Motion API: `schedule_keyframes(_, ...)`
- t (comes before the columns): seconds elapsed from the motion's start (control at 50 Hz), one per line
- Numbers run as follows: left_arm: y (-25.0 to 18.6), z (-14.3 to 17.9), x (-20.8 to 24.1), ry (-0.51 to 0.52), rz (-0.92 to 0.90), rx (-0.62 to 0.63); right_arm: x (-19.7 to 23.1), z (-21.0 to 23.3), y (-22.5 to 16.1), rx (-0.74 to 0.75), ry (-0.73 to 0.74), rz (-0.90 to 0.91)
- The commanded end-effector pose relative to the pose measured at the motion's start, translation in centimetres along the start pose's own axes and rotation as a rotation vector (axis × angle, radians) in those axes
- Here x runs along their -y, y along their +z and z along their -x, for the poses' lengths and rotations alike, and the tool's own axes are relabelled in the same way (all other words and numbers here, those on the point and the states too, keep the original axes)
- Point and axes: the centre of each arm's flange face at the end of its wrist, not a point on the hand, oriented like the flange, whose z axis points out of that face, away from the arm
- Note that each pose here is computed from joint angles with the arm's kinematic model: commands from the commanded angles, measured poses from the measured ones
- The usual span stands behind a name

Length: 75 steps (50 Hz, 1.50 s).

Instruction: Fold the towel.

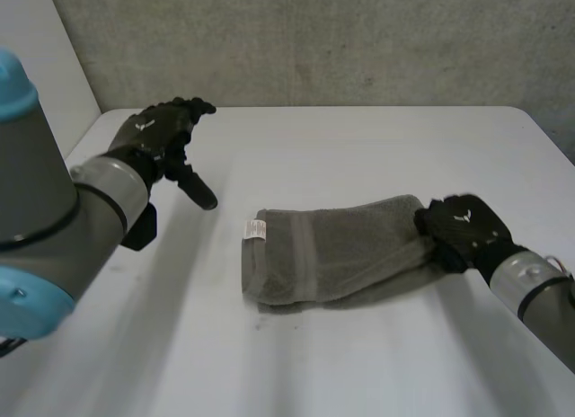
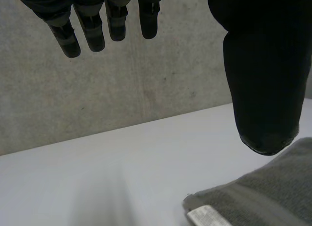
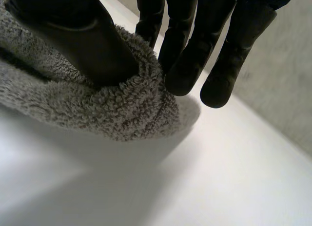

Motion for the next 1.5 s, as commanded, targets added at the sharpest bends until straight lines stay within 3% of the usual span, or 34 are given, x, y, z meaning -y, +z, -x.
schedule_keyframes(0.02,-0.2,-0.7,3.2,-0.036,-0.009,-0.007,7.5,7.9,0.8,0.191,-0.266,-0.25)
schedule_keyframes(0.04,-0.1,-0.8,3.4,-0.047,-0.016,-0.009,7.5,7.9,0.8,0.192,-0.266,-0.251)
schedule_keyframes(0.08,0.0,-0.8,3.5,-0.056,-0.018,-0.01,8.5,12.8,0.6,0.297,-0.34,-0.307)
schedule_keyframes(0.14,0.0,-0.7,3.1,-0.071,-0.006,-0.006,8.4,14.9,0.4,0.349,-0.373,-0.324)
schedule_keyframes(0.18,0.0,-0.6,2.8,-0.073,0.003,-0.004,6.7,19.0,0.2,0.457,-0.43,-0.312)
schedule_keyframes(0.24,0.0,-0.6,2.4,-0.072,0.017,-0.003,5.2,21.2,-0.1,0.523,-0.48,-0.282)
schedule_keyframes(0.32,0.6,-0.5,1.3,-0.072,0.048,0.004,5.8,21.0,-0.2,0.522,-0.49,-0.262)
schedule_keyframes(0.42,0.9,-0.4,0.4,-0.073,0.071,0.008,7.6,19.0,-0.7,0.46,-0.344,-0.227)
schedule_keyframes(0.46,1.0,-0.3,0.2,-0.074,0.072,0.017,7.6,15.5,0.2,0.389,-0.113,-0.159)
schedule_keyframes(0.48,1.2,-0.2,0.0,-0.073,0.072,0.027,7.6,15.5,0.2,0.388,-0.112,-0.158)
schedule_keyframes(0.52,1.3,-0.1,-0.3,-0.071,0.076,0.038,8.4,11.9,0.4,0.308,0.109,-0.137)
schedule_keyframes(0.54,1.4,-0.1,-0.6,-0.069,0.083,0.048,8.4,11.8,0.4,0.308,0.11,-0.137)
schedule_keyframes(0.62,1.5,-1.0,-1.6,-0.062,0.086,0.042,9.1,8.0,0.2,0.212,0.343,-0.121)
schedule_keyframes(0.68,1.6,-1.4,-1.9,-0.061,0.076,0.029,8.5,6.3,0.5,0.162,0.39,-0.109)
schedule_keyframes(0.94,2.1,-6.1,-8.3,-0.008,0.165,-0.085,6.6,4.7,1.4,0.119,0.427,-0.021)
schedule_keyframes(1.18,2.5,-4.8,-13.1,0.062,0.252,0.07,5.1,7.1,3.3,0.195,0.396,0.075)
schedule_keyframes(1.28,2.3,-4.4,-14.0,0.07,0.263,0.077,4.0,8.7,4.3,0.179,0.288,0.124)
schedule_keyframes(1.5,2.5,-4.2,-15.3,0.168,0.228,0.056,2.1,10.6,5.1,0.173,0.243,0.18)
